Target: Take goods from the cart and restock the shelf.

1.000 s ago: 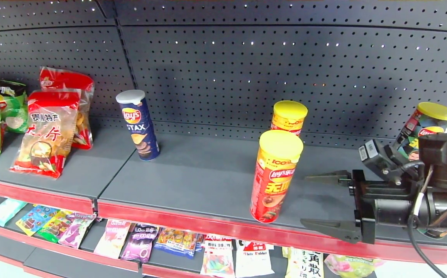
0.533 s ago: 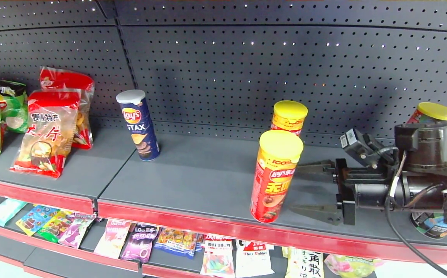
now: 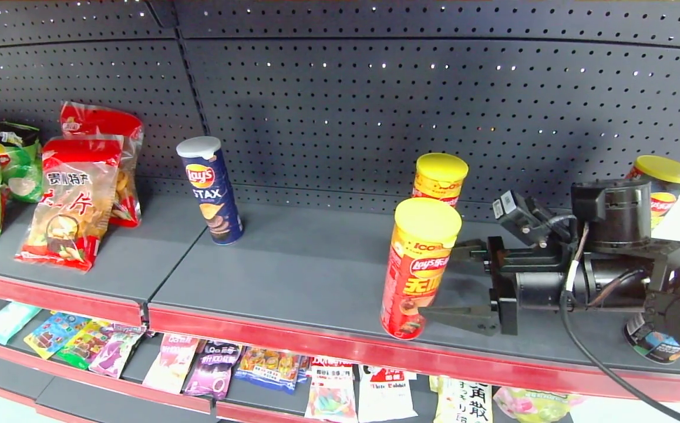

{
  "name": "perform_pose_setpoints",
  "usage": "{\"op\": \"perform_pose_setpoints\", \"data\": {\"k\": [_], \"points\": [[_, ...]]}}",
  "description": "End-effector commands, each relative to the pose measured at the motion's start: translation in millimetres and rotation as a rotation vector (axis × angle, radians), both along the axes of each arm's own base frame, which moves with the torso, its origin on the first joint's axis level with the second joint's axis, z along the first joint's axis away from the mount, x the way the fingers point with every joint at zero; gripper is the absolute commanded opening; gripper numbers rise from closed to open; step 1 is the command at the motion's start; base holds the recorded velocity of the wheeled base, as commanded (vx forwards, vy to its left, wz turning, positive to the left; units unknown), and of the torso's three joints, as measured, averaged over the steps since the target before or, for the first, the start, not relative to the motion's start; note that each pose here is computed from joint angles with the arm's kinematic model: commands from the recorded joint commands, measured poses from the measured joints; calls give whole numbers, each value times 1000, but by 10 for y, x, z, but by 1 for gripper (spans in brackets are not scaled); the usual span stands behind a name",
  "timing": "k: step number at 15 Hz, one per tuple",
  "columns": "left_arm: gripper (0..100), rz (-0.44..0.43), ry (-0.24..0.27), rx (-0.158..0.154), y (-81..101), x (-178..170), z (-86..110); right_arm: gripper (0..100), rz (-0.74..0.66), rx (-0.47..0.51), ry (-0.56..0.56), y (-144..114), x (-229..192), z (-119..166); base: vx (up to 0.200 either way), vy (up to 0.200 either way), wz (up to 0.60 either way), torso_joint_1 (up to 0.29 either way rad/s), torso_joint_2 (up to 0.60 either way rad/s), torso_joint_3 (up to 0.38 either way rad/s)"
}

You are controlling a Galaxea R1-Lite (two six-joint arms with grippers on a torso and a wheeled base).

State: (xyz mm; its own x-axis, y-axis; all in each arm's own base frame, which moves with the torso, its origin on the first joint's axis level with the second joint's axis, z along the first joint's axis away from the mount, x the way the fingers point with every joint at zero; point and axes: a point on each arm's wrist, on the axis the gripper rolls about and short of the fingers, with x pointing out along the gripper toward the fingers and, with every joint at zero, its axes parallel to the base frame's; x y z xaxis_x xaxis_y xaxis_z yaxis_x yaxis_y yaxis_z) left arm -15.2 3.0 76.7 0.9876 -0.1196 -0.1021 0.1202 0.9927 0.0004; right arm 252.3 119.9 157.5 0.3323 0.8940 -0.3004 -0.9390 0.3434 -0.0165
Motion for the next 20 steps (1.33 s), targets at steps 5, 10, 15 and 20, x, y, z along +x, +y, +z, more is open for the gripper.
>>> {"op": "perform_pose_setpoints", "data": {"k": [5, 10, 15, 20], "points": [[100, -1, 2, 0, 0, 1, 0, 100, 27, 16, 25, 130, 31, 13, 0, 0, 0, 0, 0, 0], [100, -1, 2, 0, 0, 1, 0, 100, 26, 16, 36, 183, 106, -57, 0, 0, 0, 0, 0, 0], [100, -1, 2, 0, 0, 1, 0, 0, 2, 7, 39, 208, 170, -137, 0, 0, 0, 0, 0, 0], [100, -1, 2, 0, 0, 1, 0, 0, -34, 11, 28, 165, 91, -61, 0, 0, 0, 0, 0, 0]]}}
